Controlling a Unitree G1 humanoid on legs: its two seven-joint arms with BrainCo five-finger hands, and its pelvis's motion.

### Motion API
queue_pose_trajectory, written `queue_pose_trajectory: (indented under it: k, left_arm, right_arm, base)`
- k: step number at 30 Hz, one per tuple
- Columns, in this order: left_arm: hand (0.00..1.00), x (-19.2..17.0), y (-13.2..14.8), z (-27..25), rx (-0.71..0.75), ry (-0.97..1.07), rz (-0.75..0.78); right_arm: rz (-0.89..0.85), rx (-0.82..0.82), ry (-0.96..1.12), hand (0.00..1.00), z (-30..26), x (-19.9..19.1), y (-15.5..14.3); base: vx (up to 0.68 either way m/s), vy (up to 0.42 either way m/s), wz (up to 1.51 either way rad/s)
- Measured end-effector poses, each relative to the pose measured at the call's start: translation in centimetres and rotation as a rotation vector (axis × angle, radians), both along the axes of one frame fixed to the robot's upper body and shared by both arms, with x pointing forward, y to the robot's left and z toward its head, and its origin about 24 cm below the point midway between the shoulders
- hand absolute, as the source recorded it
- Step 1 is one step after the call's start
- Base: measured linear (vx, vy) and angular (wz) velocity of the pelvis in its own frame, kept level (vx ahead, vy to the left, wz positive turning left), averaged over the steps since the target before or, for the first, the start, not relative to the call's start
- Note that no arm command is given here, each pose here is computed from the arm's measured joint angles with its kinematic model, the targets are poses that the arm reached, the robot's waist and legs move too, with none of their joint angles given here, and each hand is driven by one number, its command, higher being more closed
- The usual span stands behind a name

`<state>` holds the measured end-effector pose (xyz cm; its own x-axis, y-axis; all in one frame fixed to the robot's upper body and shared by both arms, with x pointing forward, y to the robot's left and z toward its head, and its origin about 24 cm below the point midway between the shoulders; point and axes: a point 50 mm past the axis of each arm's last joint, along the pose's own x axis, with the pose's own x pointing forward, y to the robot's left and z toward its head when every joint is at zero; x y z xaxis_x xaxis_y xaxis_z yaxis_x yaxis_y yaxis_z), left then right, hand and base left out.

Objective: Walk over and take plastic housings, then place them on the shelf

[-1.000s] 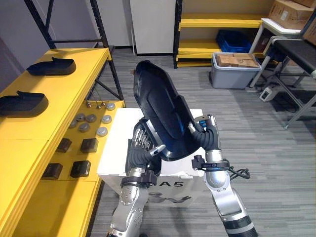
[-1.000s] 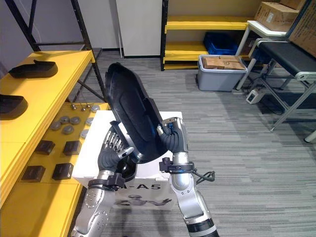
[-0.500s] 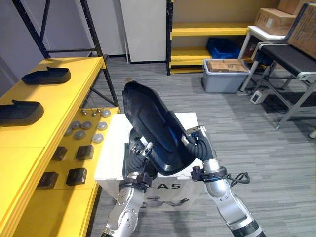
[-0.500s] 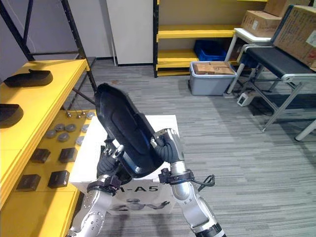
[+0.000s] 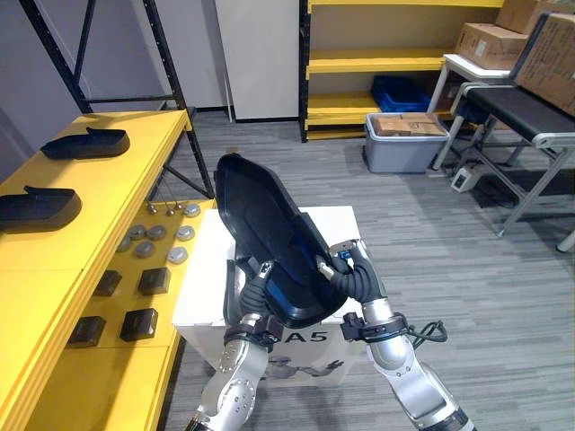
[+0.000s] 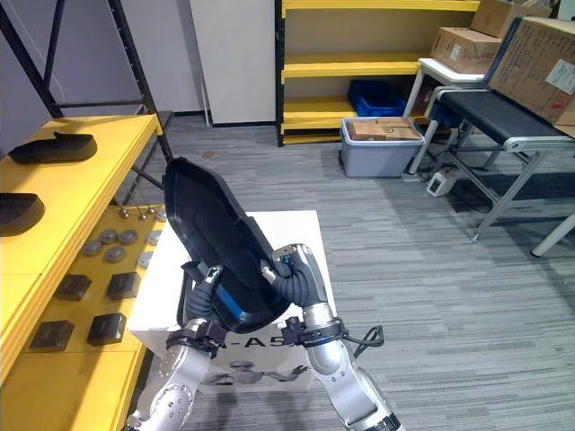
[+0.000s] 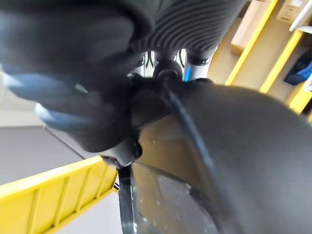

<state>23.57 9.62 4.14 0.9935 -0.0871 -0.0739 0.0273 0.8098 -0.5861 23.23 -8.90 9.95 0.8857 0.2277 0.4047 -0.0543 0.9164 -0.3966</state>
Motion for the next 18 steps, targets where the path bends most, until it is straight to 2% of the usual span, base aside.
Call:
queue_pose_trajectory:
  k: [4,8,11,14,18]
  left_arm:
    - [1.0,0.7,0.2,1.4,0.106,-0.091,0.019]
    - [1.0,0.8,0.0,3.2,0.156,-0.2,0.017]
    - [1.0,0.7,0.8,3.2,0.199,-0.216,0.043]
    - [1.0,0.2,3.2,2.2,0.243,-0.169,0.135]
    - [1.0,-0.6,4.6,1.6,0.278,-0.14,0.204]
  right_arm:
    - [0.053,0.144,0.063,0.0,0.6,0.5,-1.4]
    - [0.063,0.281,-0.035,0.0,3.7,0.4,-4.1]
    - [-0.084,0.415,-0.191,0.0,6.5,0.1,-8.8]
    - [-0.267,0.492,-0.318,0.0,7.8,-1.1,-13.5]
    - [-0.452,0.502,-0.352,0.0,7.2,-2.9,-17.2]
  base:
    - [0.0,0.0,0.0]
    - [0.0,0.0,0.0]
    - [0.0,0.0,0.0]
    - [0.0,0.0,0.0]
    - [0.0,0.0,0.0]
